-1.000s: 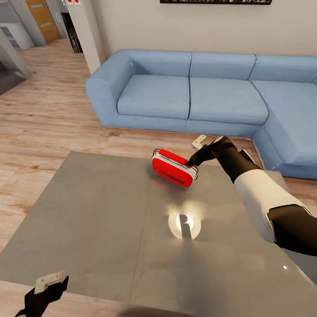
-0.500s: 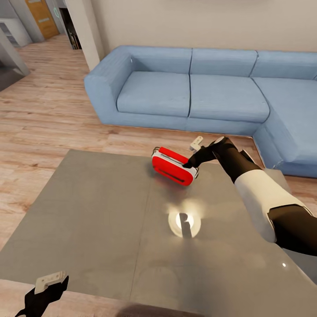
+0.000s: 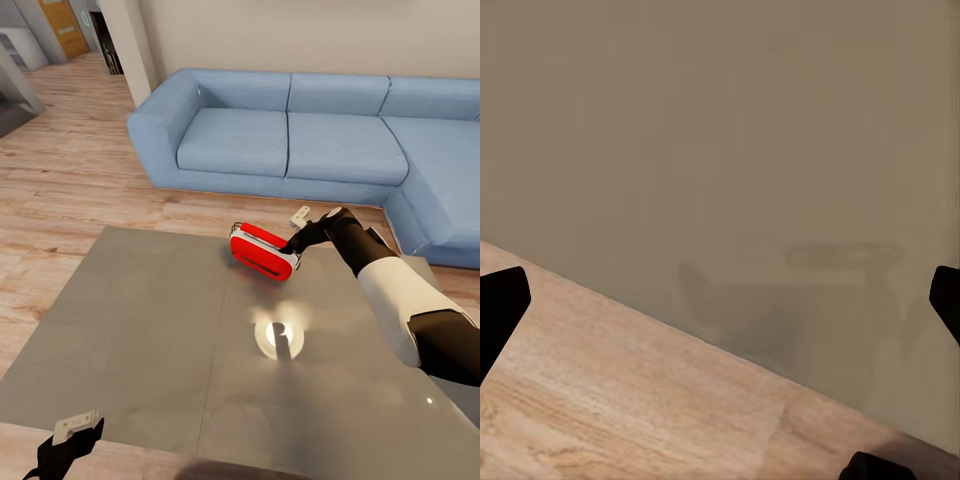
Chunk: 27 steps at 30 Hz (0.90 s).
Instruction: Turn on the radio receiver that's on the table in the living room.
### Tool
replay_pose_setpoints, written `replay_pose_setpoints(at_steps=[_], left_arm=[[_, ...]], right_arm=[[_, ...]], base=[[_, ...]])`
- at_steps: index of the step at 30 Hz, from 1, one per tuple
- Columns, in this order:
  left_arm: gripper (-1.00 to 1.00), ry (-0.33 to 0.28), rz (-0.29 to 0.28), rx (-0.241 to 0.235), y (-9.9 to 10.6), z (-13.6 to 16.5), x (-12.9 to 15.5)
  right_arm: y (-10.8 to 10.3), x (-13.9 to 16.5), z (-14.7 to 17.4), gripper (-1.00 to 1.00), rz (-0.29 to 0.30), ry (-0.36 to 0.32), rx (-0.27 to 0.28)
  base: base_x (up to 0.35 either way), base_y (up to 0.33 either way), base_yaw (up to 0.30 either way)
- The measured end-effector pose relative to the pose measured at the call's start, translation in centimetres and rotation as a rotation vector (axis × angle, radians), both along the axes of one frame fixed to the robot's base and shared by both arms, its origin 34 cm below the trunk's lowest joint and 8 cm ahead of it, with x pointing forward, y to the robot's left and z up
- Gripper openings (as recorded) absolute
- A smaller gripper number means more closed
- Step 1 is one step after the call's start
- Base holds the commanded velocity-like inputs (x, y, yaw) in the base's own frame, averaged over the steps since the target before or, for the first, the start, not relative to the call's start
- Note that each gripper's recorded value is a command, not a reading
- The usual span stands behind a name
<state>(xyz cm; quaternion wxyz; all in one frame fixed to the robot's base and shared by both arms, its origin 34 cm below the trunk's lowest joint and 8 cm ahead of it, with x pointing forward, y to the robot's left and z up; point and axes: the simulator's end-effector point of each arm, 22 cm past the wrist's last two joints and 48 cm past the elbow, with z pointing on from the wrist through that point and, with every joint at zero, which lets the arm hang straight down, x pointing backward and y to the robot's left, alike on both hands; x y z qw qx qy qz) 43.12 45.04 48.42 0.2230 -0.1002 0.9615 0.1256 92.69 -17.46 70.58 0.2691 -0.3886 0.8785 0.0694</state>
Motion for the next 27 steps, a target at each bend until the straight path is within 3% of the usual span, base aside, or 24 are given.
replay_pose_setpoints(at_steps=[6, 12, 27], left_arm=[[1.00, 0.000, 0.000, 0.000, 0.0, 0.0, 0.0], [1.00, 0.000, 0.000, 0.000, 0.0, 0.0, 0.0], [1.00, 0.002, 0.000, 0.000, 0.0, -0.1, -0.1]], right_arm=[[-1.1, 0.2, 0.0, 1.00, -0.004, -0.009, -0.007], [-2.9, 1.0, 0.8, 1.00, -0.062, -0.024, 0.039], [-2.6, 1.1, 0.9, 1.00, -0.051, -0.033, 0.056]], base=[[0.000, 0.000, 0.000], [0.000, 0.000, 0.000], [0.000, 0.000, 0.000]])
